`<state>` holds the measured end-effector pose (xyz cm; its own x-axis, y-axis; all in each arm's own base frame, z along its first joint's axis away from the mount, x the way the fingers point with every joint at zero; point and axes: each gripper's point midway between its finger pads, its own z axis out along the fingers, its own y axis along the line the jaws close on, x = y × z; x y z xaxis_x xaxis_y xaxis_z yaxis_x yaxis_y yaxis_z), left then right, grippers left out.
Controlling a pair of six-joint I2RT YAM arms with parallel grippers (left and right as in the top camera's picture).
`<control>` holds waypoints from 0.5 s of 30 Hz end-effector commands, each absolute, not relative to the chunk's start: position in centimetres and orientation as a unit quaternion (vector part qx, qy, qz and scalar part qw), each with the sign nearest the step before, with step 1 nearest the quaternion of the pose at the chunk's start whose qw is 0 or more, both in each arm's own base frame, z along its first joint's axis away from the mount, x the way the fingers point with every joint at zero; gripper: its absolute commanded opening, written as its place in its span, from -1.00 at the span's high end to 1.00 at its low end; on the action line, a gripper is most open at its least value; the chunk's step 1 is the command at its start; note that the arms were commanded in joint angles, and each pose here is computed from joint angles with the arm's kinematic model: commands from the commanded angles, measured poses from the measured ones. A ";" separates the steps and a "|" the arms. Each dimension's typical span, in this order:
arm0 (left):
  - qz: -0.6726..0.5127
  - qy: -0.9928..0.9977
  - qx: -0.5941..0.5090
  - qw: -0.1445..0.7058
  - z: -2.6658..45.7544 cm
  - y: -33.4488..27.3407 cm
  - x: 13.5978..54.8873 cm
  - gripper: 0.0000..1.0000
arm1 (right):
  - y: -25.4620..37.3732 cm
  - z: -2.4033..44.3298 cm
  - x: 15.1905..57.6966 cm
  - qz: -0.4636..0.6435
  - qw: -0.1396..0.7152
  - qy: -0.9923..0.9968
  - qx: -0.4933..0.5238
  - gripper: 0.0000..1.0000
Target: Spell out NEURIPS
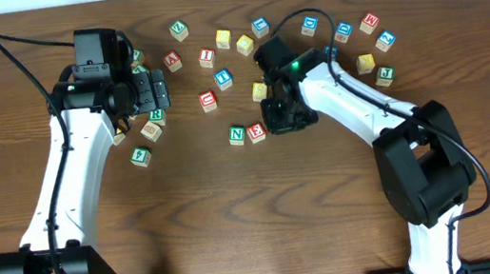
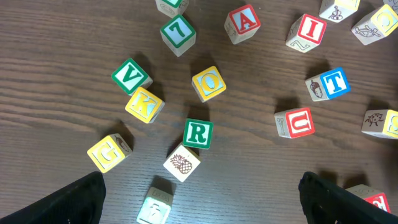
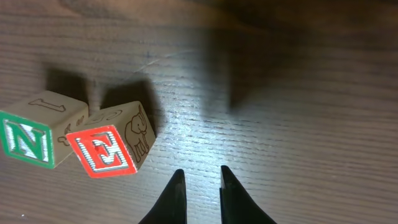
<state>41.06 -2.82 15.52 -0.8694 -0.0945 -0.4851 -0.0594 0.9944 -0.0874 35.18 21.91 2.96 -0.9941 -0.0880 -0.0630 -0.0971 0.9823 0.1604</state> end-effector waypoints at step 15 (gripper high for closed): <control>-0.032 0.964 -0.044 0.259 16.0 -2.6 41.6 -0.95 | 23.5 1.5 34.7 0.086 0.037 0.994 -0.049 0.66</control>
<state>41.06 -2.82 15.52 -0.8694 -0.0945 -0.4851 -0.0594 0.9944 -0.0874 34.99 23.47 2.23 -0.9904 -0.0995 -0.0960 -0.1154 0.9772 0.1782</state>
